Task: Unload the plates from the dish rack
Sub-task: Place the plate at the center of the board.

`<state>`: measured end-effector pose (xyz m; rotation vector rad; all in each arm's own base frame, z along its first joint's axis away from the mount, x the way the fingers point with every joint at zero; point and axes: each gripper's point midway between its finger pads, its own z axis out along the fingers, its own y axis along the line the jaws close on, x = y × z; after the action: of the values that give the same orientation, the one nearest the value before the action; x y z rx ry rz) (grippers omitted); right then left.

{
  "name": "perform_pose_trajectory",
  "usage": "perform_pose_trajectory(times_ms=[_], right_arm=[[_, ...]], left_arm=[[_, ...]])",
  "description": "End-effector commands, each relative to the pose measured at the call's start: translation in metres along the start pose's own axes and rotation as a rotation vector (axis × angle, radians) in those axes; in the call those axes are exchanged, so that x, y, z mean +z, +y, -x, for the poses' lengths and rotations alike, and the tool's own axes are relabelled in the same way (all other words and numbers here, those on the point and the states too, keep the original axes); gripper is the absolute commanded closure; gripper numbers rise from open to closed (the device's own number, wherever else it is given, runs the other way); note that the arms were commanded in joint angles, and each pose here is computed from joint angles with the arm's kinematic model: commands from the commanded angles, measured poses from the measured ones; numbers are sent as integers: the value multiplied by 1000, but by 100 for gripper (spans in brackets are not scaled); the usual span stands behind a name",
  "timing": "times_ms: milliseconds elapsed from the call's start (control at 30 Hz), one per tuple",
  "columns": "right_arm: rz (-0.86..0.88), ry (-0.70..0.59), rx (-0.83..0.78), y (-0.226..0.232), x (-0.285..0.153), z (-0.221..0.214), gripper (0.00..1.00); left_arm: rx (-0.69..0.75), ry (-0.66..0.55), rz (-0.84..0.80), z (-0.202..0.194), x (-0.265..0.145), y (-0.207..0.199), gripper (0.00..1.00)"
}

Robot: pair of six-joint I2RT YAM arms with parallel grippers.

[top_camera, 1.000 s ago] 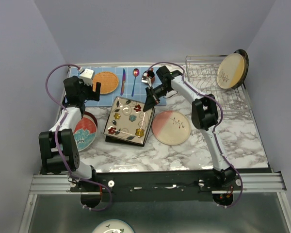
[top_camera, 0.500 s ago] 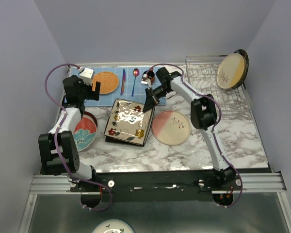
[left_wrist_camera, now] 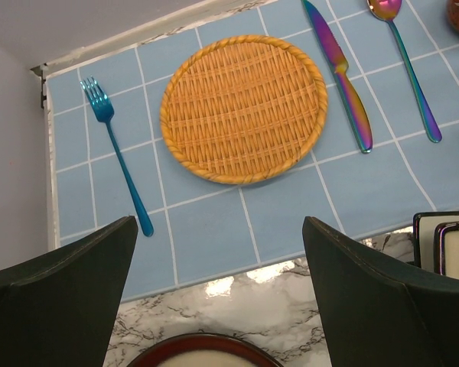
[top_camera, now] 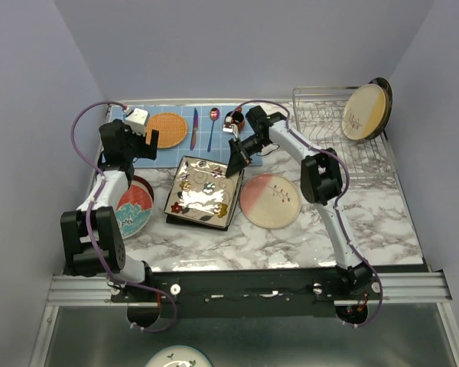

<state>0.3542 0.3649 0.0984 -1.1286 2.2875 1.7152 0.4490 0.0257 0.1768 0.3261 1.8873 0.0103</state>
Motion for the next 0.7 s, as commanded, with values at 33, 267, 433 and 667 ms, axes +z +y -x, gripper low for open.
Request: perform_pose_trajectory(times_ms=[33,267,433,667], right_arm=[[22,-15,-36,10,0,10,69],[-35,-5,-29,-1,-3,7,69],[-70,6,-35,-6,-5,4,69],[-125,23,-49,-15,-8,1,69]], left_arm=[[15,-16,-11,3,-6,-2,2],[21,-16,-19,3,-7,-3,2],[25,-8,-16,0,-6,-3,2],[24,-7,-23,-1,-7,-4,2]])
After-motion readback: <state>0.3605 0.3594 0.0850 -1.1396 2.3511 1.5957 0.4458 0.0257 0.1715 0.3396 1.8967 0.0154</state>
